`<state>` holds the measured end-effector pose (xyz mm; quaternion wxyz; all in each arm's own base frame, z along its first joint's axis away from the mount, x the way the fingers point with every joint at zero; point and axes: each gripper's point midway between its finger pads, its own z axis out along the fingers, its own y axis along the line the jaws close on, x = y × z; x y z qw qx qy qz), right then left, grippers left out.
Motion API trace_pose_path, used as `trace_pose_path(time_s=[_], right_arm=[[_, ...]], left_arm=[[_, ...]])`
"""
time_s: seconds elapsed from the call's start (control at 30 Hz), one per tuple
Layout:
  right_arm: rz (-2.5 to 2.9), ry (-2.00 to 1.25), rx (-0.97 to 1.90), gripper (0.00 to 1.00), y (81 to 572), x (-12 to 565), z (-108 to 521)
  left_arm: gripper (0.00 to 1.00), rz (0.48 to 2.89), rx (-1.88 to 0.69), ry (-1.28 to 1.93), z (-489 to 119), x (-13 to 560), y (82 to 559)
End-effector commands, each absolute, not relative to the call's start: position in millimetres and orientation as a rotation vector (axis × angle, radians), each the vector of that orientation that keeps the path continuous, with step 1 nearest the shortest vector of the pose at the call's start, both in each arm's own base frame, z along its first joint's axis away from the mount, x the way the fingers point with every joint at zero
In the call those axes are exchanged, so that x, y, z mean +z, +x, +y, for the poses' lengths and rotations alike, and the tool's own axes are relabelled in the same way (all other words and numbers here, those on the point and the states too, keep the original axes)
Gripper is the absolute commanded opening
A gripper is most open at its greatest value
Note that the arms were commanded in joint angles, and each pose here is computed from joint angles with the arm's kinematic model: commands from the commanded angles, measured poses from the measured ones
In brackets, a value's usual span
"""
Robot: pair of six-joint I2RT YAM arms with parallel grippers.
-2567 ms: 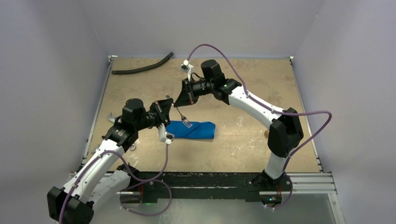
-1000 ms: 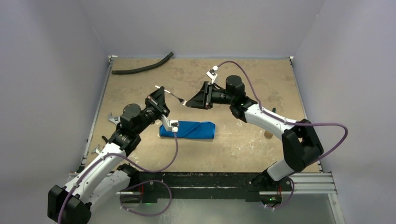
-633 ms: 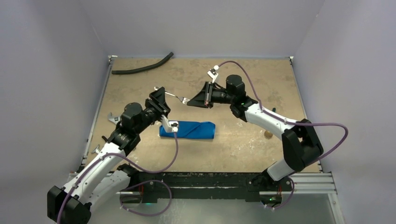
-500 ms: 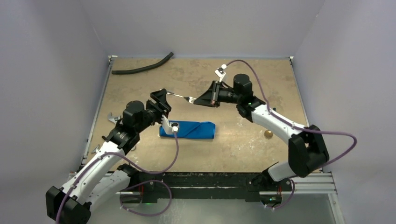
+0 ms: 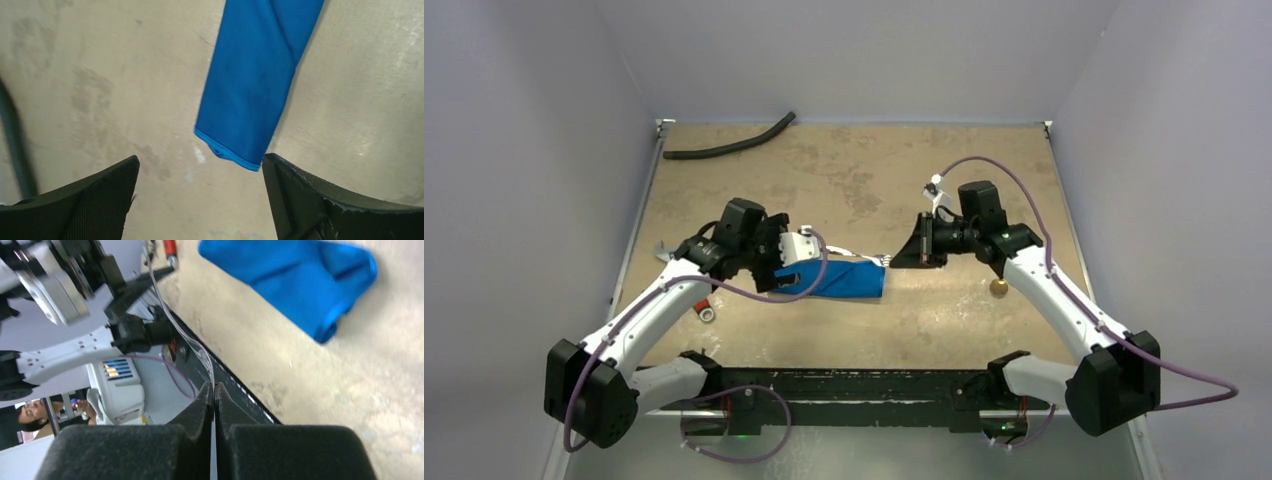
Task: Fold the napkin into a case and place the utensils inside
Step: Insert the fork into the folded napkin.
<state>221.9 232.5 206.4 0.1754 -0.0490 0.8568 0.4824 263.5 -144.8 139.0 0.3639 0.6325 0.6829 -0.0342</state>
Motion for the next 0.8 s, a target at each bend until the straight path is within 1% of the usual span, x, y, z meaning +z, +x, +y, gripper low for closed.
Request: trace_pose_path(time_s=[0.0,0.1,0.13,0.23,0.27,0.43,0.6,0.77], right_arm=[[2.594,-0.140,1.275,0.00,187.0,181.1,211.7],[2.620,-0.124,1.246,0.00,181.6,169.4,207.2],[2.627,-0.124,1.247,0.00,179.3,165.8,206.5],[2.644,-0.126,1.238,0.00,173.9,158.3,203.8],[2.652,-0.117,1.230,0.00,172.1,156.2,202.4],[2.699,-0.096,1.176,0.00,169.7,135.6,196.8],[2.700,-0.099,1.154,0.00,179.9,121.9,198.3],[2.696,-0.097,1.148,0.00,191.2,110.3,201.8]], left_arm=[[0.89,2.040,-0.279,1.358,-141.3,128.6,257.9],[0.78,2.208,-0.374,1.206,-123.6,110.9,269.3],[0.70,2.258,-0.401,1.181,-120.8,105.0,270.7],[0.53,2.383,-0.512,1.156,-123.8,86.4,268.8],[0.49,2.409,-0.548,1.141,-126.6,83.5,268.2],[0.44,2.477,-0.575,1.074,-129.9,67.8,275.3],[0.35,2.538,-0.540,1.043,-124.3,50.8,276.1],[0.31,2.538,-0.531,1.030,-124.4,46.3,279.5]])
